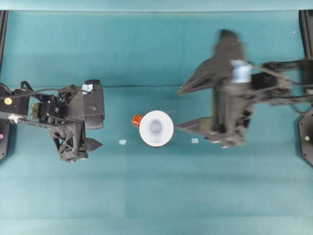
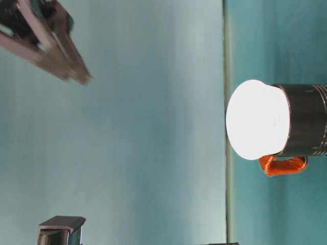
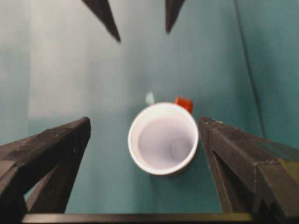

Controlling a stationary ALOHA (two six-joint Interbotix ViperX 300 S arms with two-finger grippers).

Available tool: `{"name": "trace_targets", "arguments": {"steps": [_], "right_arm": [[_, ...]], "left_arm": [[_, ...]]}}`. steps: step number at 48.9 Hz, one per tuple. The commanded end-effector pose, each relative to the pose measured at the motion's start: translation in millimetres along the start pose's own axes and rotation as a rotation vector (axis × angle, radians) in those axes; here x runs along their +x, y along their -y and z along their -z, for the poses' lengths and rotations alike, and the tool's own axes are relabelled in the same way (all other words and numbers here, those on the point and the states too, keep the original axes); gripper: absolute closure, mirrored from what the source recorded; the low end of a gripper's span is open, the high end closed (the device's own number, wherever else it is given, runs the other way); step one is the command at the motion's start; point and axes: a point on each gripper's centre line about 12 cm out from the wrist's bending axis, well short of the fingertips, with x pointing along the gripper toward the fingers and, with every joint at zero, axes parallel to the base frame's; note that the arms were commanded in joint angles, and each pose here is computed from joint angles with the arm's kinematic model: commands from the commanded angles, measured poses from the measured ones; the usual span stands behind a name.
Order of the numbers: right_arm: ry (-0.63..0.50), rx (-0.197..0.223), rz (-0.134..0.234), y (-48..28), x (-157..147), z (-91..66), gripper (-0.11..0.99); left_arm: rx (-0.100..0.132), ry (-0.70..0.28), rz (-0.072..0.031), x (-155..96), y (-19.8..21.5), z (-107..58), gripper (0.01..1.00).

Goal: Put the paper cup into the moved red handle cup holder.

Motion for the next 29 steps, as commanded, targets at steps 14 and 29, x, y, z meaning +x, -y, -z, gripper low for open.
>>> {"name": "trace_targets", "arguments": {"steps": [14, 29], "right_arm": [[0.146, -0.013, -0.021, -2.9, -23, 1.5, 0.01], [0.127, -0.012, -0.020, -3.0, -17, 4.8, 0.01]], "left_arm": [[0.002, 0.020, 0.003, -3, 0.9, -3.8, 0.048], [0.006, 0.020, 0.003, -3, 1.6, -3.7, 0.048]]}}
